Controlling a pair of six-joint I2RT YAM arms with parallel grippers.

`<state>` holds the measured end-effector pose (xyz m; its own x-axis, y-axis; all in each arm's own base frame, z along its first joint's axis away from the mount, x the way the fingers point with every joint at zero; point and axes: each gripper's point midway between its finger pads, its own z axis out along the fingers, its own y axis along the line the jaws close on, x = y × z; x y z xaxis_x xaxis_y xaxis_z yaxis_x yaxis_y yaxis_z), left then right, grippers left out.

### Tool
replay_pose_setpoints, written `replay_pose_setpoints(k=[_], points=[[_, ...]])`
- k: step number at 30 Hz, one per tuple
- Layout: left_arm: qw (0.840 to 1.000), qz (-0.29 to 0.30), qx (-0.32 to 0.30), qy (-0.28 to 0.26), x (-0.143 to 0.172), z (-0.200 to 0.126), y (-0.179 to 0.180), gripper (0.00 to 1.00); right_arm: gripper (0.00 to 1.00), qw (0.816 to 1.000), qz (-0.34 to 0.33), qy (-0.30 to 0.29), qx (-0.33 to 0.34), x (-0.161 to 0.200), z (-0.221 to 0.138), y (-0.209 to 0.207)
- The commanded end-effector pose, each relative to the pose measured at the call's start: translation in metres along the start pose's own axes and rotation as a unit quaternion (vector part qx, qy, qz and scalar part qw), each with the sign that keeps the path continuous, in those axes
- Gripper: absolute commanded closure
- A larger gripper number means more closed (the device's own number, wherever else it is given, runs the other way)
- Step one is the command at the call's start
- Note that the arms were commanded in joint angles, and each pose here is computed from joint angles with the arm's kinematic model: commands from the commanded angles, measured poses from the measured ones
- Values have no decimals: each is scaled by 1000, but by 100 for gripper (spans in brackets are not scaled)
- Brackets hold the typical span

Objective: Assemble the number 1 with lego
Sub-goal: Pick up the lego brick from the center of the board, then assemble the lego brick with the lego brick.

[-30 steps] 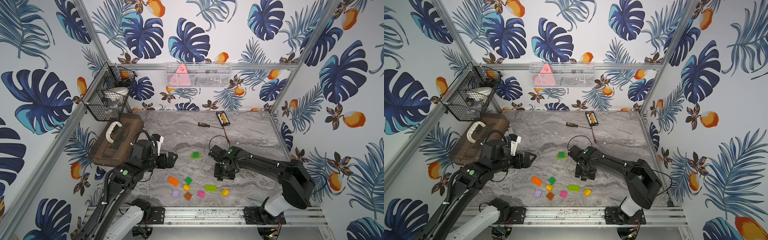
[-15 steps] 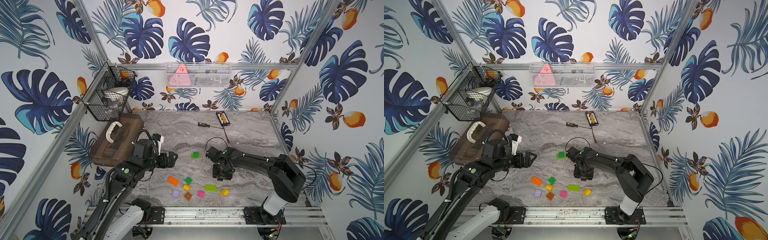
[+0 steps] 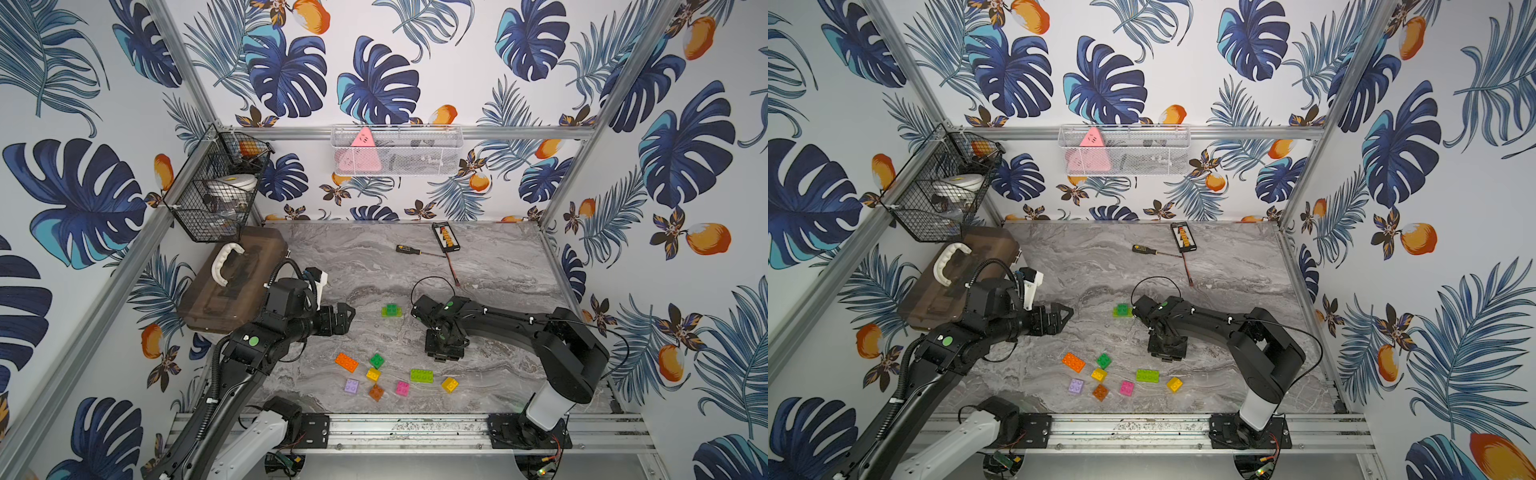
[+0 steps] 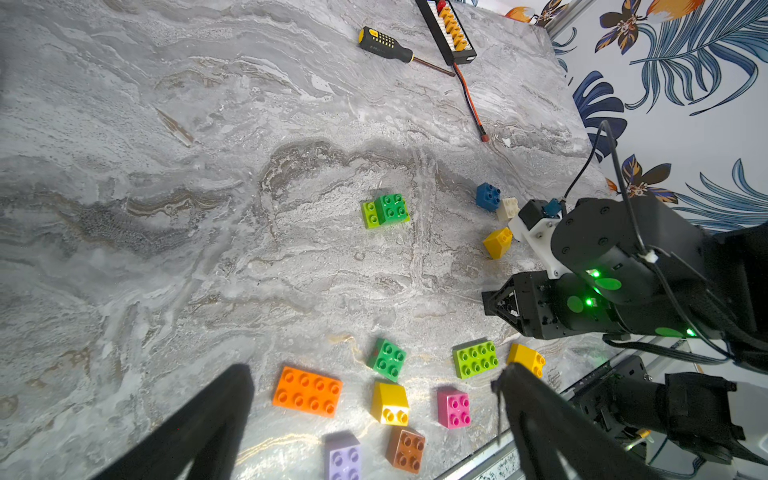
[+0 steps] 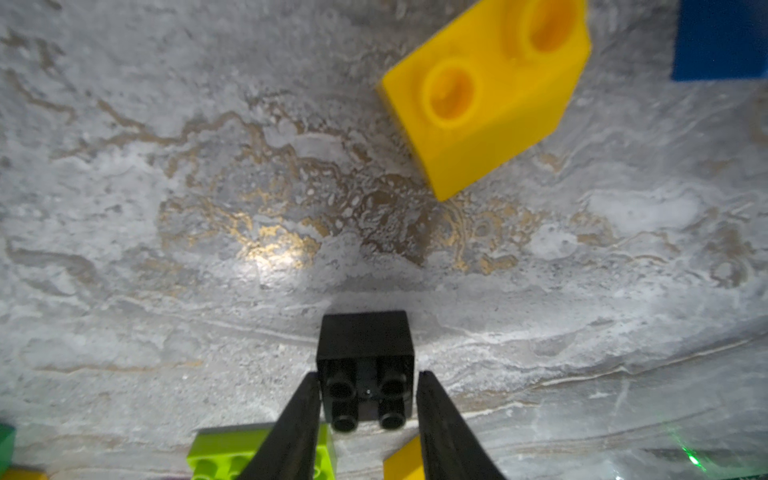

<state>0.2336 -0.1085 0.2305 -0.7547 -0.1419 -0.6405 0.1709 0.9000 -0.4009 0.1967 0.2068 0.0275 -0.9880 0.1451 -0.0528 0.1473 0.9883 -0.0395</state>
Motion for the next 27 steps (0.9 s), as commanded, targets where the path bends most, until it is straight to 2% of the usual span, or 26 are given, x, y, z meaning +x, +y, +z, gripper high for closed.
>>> replay_pose_setpoints(k=[1, 5, 15, 18, 27], points=[[1000, 1, 1, -4, -2, 0, 0, 1, 60, 1000, 2, -6, 10, -2, 1, -3], [1000, 1, 0, -5, -2, -1, 0, 1, 60, 1000, 0, -5, 17, -3, 3, -3], [1000, 1, -2, -10, -2, -4, 0, 1, 77, 1000, -15, -21, 11, -13, -13, 5], [1000, 2, -2, -12, -3, -4, 0, 1, 82, 999, -34, -34, 2, -26, -27, 20], [1000, 1, -2, -18, -3, -7, 0, 1, 84, 994, -82, -77, -6, -79, -71, 80]])
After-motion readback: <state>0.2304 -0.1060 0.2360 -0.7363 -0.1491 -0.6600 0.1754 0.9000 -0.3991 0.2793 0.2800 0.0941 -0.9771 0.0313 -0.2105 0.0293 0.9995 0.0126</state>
